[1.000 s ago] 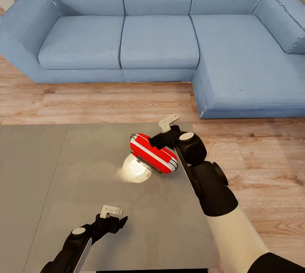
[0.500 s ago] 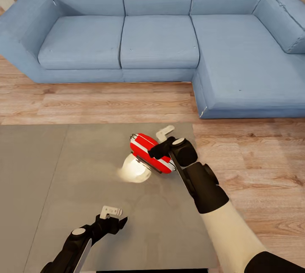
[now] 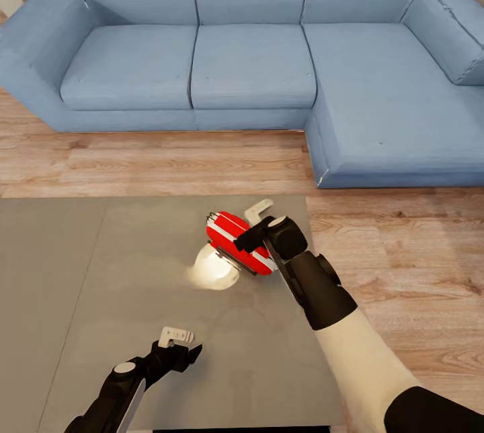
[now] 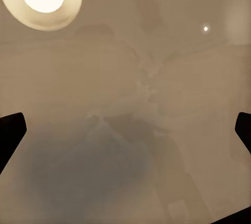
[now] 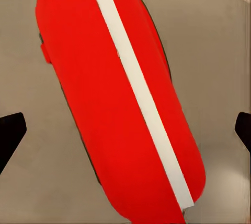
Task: Turn on the radio receiver that's on the table in the living room.
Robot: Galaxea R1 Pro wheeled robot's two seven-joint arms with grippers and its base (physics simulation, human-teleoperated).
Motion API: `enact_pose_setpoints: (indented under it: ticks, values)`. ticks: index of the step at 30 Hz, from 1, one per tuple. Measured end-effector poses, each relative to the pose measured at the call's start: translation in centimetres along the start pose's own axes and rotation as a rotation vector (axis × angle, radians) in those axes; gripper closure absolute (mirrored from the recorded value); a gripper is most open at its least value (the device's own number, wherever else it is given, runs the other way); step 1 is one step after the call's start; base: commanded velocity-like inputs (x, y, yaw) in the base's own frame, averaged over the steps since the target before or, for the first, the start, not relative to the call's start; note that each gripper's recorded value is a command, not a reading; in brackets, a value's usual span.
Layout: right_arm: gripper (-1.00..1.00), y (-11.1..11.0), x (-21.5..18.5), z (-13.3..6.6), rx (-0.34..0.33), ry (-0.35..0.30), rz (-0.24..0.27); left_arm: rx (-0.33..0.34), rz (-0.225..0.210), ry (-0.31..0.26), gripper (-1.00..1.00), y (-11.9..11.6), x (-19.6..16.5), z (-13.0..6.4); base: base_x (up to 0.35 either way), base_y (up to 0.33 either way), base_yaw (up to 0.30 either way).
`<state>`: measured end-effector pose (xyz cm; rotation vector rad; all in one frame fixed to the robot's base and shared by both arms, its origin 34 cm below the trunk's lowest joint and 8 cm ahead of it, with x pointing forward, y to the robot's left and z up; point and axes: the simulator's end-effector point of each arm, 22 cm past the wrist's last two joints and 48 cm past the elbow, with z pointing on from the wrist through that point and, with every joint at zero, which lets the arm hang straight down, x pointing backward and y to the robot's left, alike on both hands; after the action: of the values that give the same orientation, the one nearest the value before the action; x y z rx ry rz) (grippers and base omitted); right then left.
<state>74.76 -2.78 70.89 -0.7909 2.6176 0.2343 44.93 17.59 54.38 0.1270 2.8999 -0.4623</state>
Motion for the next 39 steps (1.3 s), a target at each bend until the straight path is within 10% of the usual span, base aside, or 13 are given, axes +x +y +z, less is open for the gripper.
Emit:
enact_pose_setpoints:
  ticks: [39]
  values:
    - [-1.0,-0.7,4.6,3.7,-0.001,0.174,-0.018,-0.002,0.001,0.0,-1.0,0.2,0.0,0.0,0.0,0.0,0.0]
